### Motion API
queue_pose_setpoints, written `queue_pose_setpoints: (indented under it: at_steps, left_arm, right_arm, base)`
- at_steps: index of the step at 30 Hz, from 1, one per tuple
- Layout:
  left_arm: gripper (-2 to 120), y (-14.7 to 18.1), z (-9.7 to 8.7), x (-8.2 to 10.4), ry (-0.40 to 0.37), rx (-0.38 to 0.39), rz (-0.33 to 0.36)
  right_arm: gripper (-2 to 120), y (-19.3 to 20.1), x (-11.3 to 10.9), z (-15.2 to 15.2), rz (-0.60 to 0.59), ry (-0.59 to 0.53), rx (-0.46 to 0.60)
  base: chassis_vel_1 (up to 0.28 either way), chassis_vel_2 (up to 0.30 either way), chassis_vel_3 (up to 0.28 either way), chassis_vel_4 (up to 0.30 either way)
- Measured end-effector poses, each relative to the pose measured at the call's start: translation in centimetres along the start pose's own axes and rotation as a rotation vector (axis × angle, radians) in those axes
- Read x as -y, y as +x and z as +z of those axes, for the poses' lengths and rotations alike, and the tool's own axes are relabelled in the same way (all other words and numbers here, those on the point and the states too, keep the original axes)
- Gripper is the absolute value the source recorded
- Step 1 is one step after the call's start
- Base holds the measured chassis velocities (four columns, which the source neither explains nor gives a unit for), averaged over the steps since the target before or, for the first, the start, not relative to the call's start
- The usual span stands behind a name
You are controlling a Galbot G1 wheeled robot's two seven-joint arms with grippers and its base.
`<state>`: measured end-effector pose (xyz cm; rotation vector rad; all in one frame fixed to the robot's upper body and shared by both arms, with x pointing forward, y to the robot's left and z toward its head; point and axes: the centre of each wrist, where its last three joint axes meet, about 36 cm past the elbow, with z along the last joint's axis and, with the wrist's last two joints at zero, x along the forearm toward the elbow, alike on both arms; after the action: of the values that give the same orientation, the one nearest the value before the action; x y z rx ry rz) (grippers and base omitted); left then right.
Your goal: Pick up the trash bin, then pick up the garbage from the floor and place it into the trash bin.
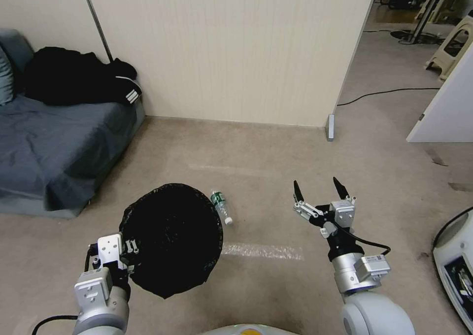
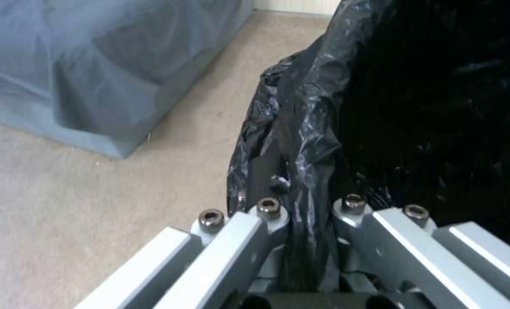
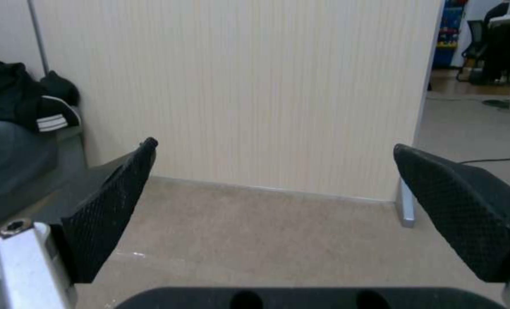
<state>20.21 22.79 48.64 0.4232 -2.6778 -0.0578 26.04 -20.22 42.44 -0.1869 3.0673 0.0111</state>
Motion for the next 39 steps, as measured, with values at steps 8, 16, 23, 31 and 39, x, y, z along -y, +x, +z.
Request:
queue_pose_setpoints:
  at_steps: [8, 16, 23, 31, 39]
  left_arm:
    - [1, -0.11, -0.07, -0.22, 0.004, 0.006, 0.006]
    - [1, -0.26, 0.01, -0.16, 0.009, 0.004, 0.015]
    - [1, -0.24, -0.05, -0.14, 0.018, 0.004, 0.023]
    - [1, -0.21, -0.10, -0.06, 0.022, 0.003, 0.026]
    - [1, -0.28, -0.01, 0.06, 0.022, -0.001, 0.030]
  right_arm:
    - [100, 0.26, -0.03, 0.08, -0.004, 0.005, 0.024]
    - [100, 0.70, 0.22, 0.37, -0.008, 0.041, 0.059]
    - [100, 0.80, 0.08, 0.45, -0.011, 0.049, 0.065]
    - [100, 0.77, 0.06, 0.50, -0.011, 0.049, 0.066]
    - [100, 0.74, 0.10, 0.63, -0.011, 0.052, 0.064]
  base:
    - [-0.104, 0.103, 0.110, -0.105]
    - [-0.009, 0.009, 0.004, -0.011]
    - [0.000, 0.000, 0.000, 0.000]
    - [0.004, 0.006, 0.003, 0.007]
    - [0.039, 0.049, 0.047, 0.047]
